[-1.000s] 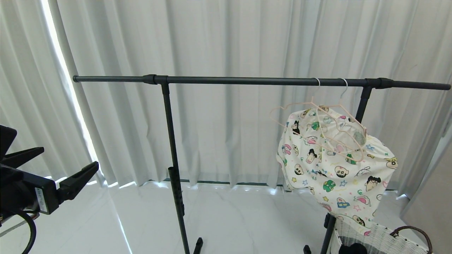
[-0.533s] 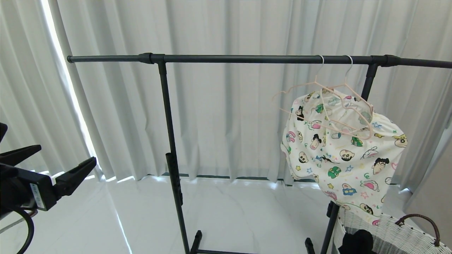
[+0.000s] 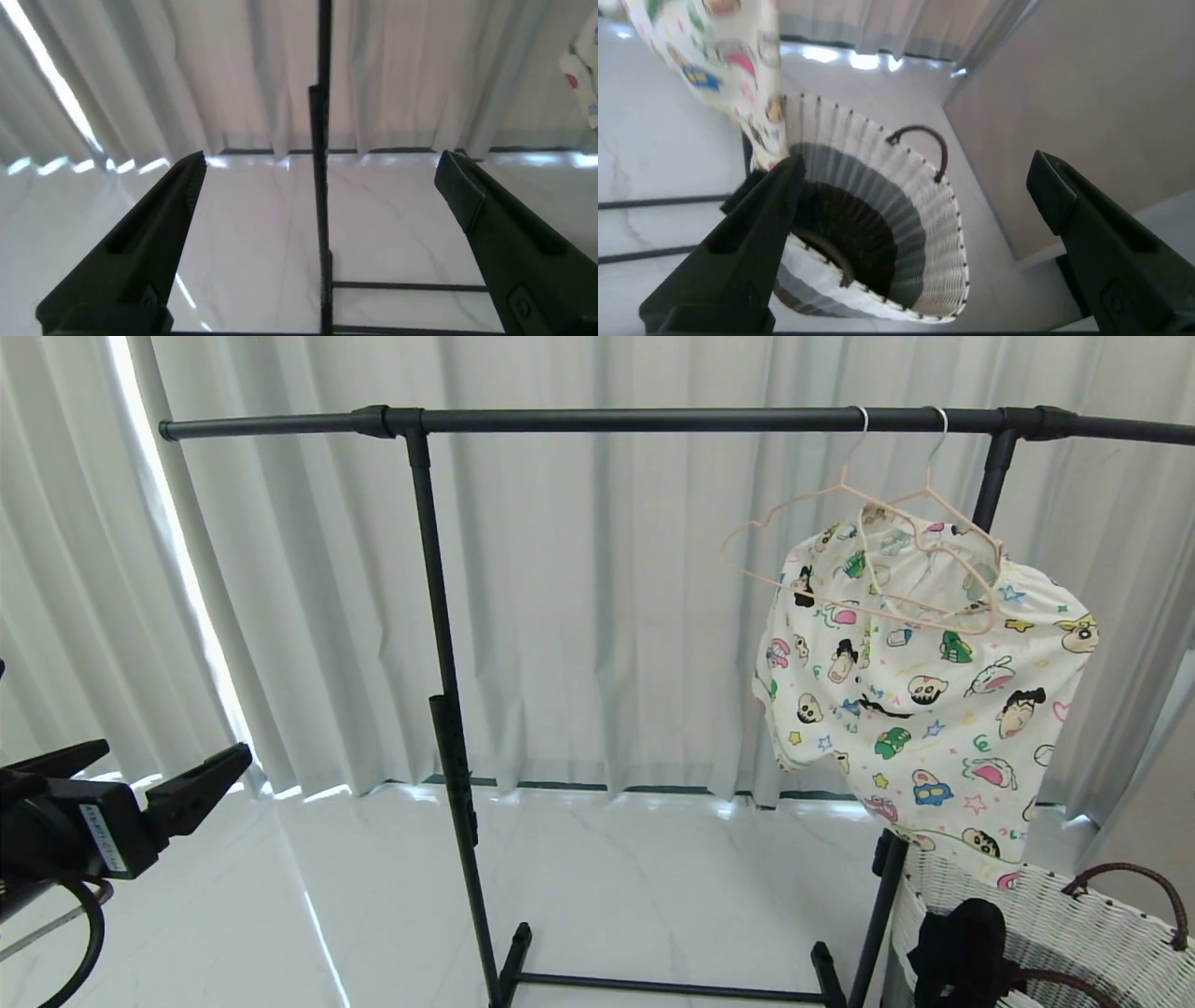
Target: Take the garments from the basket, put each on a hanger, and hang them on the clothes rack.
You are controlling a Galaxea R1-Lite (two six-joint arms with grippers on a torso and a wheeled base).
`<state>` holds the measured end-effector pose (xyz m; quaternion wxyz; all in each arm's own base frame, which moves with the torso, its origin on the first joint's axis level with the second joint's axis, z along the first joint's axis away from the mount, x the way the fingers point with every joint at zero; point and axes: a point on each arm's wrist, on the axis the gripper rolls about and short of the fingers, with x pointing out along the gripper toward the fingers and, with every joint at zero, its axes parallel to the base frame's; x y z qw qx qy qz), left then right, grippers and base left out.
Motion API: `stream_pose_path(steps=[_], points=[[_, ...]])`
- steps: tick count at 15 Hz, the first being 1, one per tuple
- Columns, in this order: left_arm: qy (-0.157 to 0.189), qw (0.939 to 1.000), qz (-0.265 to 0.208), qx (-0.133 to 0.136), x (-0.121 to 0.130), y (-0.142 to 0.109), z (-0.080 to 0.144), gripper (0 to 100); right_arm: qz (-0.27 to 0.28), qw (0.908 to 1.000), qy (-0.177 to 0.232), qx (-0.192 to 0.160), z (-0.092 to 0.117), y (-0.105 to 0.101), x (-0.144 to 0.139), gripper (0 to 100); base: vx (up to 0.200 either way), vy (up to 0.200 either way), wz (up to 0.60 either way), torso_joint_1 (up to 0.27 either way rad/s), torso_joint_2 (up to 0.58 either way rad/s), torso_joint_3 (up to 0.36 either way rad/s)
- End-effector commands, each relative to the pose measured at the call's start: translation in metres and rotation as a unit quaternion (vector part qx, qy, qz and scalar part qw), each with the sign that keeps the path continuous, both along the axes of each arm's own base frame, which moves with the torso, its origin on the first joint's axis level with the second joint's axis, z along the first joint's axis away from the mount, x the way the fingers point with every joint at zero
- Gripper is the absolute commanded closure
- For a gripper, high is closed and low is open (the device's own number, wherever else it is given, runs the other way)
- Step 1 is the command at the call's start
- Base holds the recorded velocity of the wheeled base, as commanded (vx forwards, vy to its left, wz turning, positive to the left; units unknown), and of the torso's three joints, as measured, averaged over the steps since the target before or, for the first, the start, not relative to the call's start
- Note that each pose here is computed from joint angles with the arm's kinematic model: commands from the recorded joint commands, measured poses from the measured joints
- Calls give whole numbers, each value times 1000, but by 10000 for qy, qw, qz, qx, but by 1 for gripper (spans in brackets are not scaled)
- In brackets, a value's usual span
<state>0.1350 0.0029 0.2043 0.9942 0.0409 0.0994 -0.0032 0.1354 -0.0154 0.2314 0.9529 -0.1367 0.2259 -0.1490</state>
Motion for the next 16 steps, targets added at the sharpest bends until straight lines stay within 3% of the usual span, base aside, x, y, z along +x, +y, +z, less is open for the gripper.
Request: stream_pose_path(steps=[1,6,10,12,14,16], points=[[261,9996,143,3,5,1,-11,0,-46,9999,105,7,-6,-1,0,0,0,0,0,-7,168,22],[330,9995,0,27,6,-3,-14,0,-52,9991,411,13,-20,-2,3,0,0,0,0,-26,64,59],[345,9987,-378,18,6,-14,-14,0,4,9963,859,72,-43,-2,2,0,200,0,0,-5,20,16],[435,9974,-575,52,8,-19,-17,0,438,9934,1040,194,-62,0,-3,0,200,0,0,5,12,0],[526,9955,-781,69,9,-26,-21,0,851,9870,1365,-51,-76,2,-11,0,0,0,0,0,0,0],[553,9926,-1080,95,7,-34,-22,0,1520,9736,1677,-315,-88,4,-16,0,0,0,0,0,0,0]])
